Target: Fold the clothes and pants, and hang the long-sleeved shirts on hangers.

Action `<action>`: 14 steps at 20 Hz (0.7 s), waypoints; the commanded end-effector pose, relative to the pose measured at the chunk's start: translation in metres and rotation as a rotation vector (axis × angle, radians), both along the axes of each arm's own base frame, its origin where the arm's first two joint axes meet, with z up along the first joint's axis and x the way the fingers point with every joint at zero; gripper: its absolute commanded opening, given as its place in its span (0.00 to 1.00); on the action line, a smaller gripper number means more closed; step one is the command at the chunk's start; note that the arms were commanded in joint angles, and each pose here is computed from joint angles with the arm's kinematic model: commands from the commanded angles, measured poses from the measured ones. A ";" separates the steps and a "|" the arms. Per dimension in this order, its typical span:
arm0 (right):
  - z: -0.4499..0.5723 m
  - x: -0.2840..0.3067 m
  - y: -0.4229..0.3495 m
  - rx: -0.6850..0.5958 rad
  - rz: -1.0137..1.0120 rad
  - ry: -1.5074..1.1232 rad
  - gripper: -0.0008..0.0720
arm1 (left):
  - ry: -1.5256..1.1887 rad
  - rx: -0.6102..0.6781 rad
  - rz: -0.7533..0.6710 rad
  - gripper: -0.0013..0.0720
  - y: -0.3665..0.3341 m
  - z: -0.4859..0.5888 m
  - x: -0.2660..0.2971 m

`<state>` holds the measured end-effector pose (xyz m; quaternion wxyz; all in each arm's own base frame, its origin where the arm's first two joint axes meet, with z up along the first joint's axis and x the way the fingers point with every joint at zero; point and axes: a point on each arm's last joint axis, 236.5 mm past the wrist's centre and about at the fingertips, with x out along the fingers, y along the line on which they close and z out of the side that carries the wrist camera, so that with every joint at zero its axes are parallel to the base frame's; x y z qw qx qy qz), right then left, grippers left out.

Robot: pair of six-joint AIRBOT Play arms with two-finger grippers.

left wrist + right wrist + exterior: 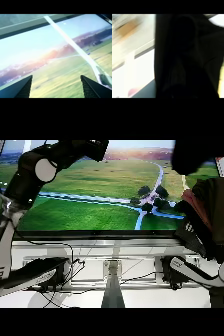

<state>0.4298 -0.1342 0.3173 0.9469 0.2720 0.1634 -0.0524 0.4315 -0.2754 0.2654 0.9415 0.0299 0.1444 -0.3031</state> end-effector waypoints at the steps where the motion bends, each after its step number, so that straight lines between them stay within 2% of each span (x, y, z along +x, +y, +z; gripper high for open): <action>1: -0.010 -0.107 -0.107 -0.055 -0.417 0.176 0.03 | 0.012 0.006 -0.007 0.97 0.001 0.002 -0.007; 5: -0.069 -0.219 -0.157 0.171 -0.763 0.454 0.03 | 0.016 0.009 -0.008 0.97 0.001 0.001 -0.008; 8: -0.078 -0.283 -0.180 0.179 -0.952 0.552 0.03 | 0.016 0.009 -0.008 0.97 0.001 0.001 -0.008; 10: -0.083 -0.303 -0.184 0.201 -1.002 0.582 0.04 | 0.016 0.009 -0.008 0.97 0.001 0.001 -0.008; 11: -0.084 -0.307 -0.186 0.206 -1.013 0.583 0.07 | 0.016 0.009 -0.008 0.97 0.001 0.001 -0.008; 12: -0.085 -0.307 -0.187 0.209 -1.014 0.586 0.29 | 0.016 0.009 -0.008 0.98 0.001 0.001 -0.008; 13: -0.086 -0.307 -0.187 0.209 -1.010 0.590 0.68 | 0.016 0.009 -0.008 0.97 0.001 0.001 -0.008; 14: -0.087 -0.307 -0.187 0.210 -1.007 0.596 0.93 | 0.016 0.009 -0.008 0.98 0.001 0.001 -0.008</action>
